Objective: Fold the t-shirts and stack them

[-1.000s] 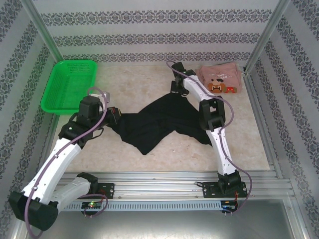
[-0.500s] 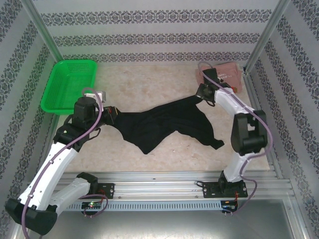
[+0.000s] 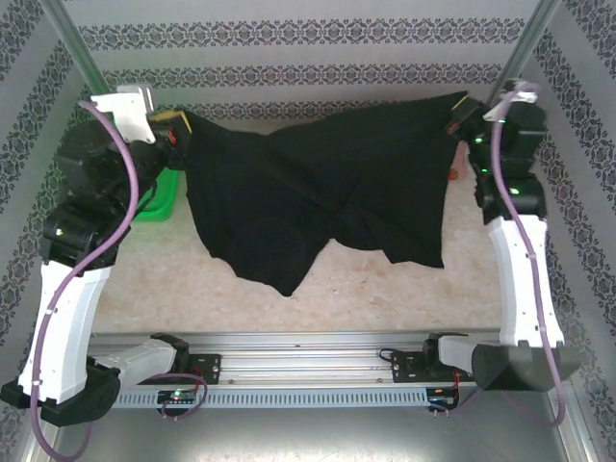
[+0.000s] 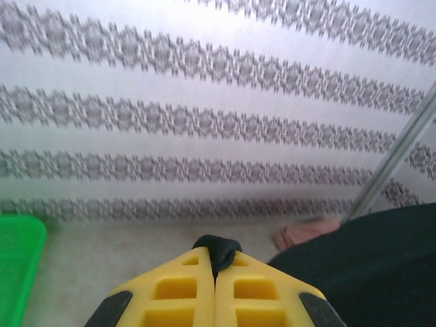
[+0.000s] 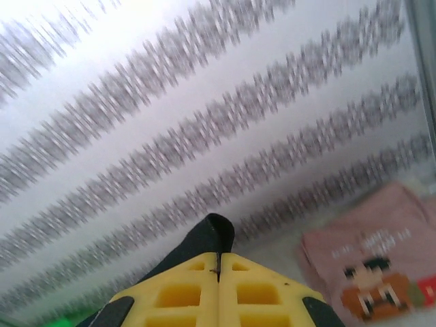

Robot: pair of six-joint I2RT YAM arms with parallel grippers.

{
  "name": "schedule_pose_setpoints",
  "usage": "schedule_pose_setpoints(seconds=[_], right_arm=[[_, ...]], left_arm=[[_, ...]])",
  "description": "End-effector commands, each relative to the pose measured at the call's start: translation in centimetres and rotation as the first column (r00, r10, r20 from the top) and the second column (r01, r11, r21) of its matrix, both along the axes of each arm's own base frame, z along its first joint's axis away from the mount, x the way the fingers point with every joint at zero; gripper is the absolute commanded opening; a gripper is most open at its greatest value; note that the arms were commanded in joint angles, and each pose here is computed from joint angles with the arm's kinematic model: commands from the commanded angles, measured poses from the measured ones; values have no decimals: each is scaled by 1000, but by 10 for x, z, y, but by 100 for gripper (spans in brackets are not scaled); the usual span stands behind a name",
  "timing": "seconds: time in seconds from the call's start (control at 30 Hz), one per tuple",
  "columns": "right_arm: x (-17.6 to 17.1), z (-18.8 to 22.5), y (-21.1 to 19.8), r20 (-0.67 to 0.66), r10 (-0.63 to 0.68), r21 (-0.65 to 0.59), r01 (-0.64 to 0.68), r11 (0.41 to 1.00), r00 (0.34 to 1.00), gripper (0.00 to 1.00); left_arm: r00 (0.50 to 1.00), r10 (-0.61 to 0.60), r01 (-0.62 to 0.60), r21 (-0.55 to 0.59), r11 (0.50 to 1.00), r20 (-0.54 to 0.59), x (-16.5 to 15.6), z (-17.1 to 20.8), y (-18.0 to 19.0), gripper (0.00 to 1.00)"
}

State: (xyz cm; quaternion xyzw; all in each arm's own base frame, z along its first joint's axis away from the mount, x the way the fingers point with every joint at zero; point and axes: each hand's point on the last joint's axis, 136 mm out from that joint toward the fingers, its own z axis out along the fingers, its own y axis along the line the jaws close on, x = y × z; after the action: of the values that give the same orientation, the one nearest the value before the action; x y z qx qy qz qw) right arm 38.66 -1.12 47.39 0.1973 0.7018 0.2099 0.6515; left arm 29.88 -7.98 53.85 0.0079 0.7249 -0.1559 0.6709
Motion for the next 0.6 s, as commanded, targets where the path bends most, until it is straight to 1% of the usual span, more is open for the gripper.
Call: schedule_pose_setpoints(seconds=[0.0, 0.1, 0.2, 0.33, 0.43, 0.57], right_arm=[[-29, 53, 11, 132, 101, 23, -105, 994, 986, 0], [-61, 94, 9, 225, 111, 12, -117, 993, 968, 0], [-87, 119, 6, 269, 103, 2, -108, 994, 958, 0], [-111, 138, 12, 302, 122, 5, -129, 992, 945, 0], [-127, 145, 18, 312, 137, 20, -151, 988, 940, 0], [-146, 154, 23, 337, 137, 34, -158, 987, 931, 0]], left_arm=[[996, 34, -41, 79, 996, 84, -2, 34, 9, 0], [984, 26, -41, 84, 996, 175, -10, 72, 10, 0], [968, 20, -44, 91, 995, 252, -24, 102, 12, 0], [948, 18, -53, 101, 993, 319, -42, 127, 17, 0], [932, -17, -24, 108, 994, 362, -56, 139, 14, 0], [908, 20, -75, 114, 991, 418, -77, 153, 26, 0]])
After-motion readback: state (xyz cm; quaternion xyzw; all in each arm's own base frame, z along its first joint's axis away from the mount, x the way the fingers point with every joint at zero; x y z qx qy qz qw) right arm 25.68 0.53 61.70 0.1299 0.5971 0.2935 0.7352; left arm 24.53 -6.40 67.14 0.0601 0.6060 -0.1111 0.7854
